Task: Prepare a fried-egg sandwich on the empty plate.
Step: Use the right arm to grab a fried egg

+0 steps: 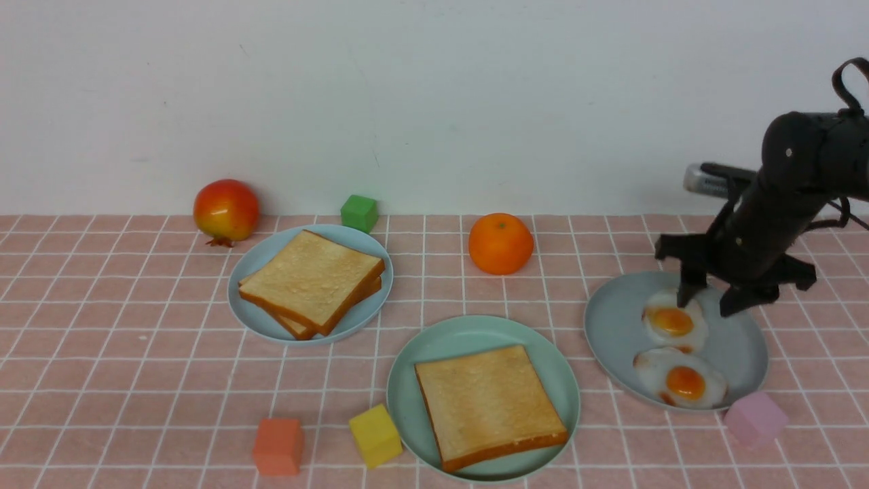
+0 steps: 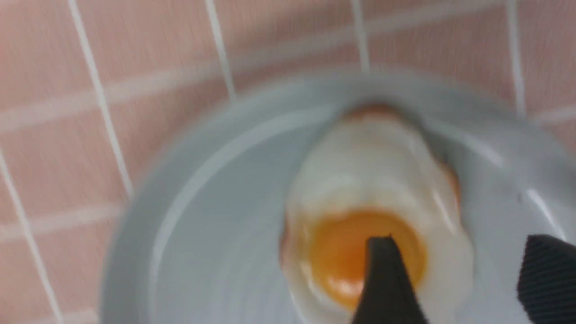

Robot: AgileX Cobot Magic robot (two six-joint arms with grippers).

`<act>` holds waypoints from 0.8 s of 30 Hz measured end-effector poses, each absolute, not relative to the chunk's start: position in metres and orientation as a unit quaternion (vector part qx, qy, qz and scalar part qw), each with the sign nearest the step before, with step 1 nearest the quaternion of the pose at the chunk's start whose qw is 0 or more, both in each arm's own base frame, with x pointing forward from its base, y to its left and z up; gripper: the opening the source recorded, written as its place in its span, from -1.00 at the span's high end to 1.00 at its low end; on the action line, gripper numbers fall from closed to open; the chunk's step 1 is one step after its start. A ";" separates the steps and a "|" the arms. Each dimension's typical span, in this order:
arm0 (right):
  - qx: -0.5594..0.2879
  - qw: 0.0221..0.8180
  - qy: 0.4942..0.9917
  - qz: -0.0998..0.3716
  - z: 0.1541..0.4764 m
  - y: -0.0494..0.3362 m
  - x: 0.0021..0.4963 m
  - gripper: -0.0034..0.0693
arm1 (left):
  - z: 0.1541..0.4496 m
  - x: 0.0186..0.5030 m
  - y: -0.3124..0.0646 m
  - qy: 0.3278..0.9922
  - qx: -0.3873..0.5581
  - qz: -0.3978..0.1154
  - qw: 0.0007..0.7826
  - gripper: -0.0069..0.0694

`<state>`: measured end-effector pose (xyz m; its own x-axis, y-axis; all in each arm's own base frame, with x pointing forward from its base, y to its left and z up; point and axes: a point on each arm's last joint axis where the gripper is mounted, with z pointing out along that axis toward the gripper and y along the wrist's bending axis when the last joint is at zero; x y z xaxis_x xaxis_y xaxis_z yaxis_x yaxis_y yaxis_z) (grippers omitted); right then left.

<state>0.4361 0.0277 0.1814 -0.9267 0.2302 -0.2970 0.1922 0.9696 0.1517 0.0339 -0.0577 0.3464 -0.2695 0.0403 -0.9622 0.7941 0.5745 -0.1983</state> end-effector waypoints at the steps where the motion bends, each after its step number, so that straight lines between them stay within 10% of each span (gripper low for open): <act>1: 0.113 0.165 0.978 0.062 0.180 0.028 0.440 -0.42 | 0.346 0.034 -0.058 0.713 0.293 -0.356 0.529 0.71; 11: 0.113 0.164 0.978 0.055 0.157 0.028 0.457 -0.79 | 0.346 0.034 -0.058 0.713 0.293 -0.356 0.529 0.70; 24: 0.078 0.154 0.984 0.050 0.156 0.028 0.457 -0.36 | 0.346 0.034 -0.058 0.713 0.293 -0.356 0.529 0.67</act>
